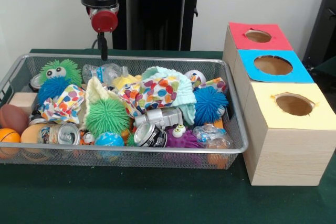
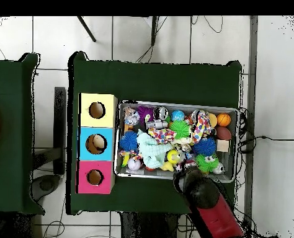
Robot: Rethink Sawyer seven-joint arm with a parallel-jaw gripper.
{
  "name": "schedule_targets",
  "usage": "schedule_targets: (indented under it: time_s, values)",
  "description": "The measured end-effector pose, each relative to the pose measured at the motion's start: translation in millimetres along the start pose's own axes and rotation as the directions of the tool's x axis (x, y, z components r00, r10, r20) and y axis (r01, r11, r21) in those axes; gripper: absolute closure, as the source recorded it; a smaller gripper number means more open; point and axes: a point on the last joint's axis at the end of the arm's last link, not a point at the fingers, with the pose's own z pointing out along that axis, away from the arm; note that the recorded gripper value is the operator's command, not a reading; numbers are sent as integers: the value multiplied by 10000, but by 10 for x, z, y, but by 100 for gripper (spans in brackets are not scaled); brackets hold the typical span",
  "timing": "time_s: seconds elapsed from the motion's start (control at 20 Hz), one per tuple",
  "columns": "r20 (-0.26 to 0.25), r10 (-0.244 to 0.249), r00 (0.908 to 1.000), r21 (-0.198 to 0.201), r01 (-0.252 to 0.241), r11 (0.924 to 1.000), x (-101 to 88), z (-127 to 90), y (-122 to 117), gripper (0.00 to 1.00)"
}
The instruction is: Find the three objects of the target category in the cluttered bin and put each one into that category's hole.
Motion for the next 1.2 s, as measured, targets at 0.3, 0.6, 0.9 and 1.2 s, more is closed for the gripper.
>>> schedule_targets:
  time_s: [0.3, 0.6, 0.9, 1.2]
  values:
    - [-163, 37, 9999, 3, -37, 10000, 12, 56, -3, 0]
    - [-455, 204, 9988, 121, -199, 9997, 9, 179, -70, 0]
    - [-837, 491, 9953, 217, -474, 9986, -15, 336, -158, 0]
    - [-1032, 593, 9929, 287, -566, 9980, -10, 435, -213, 0]
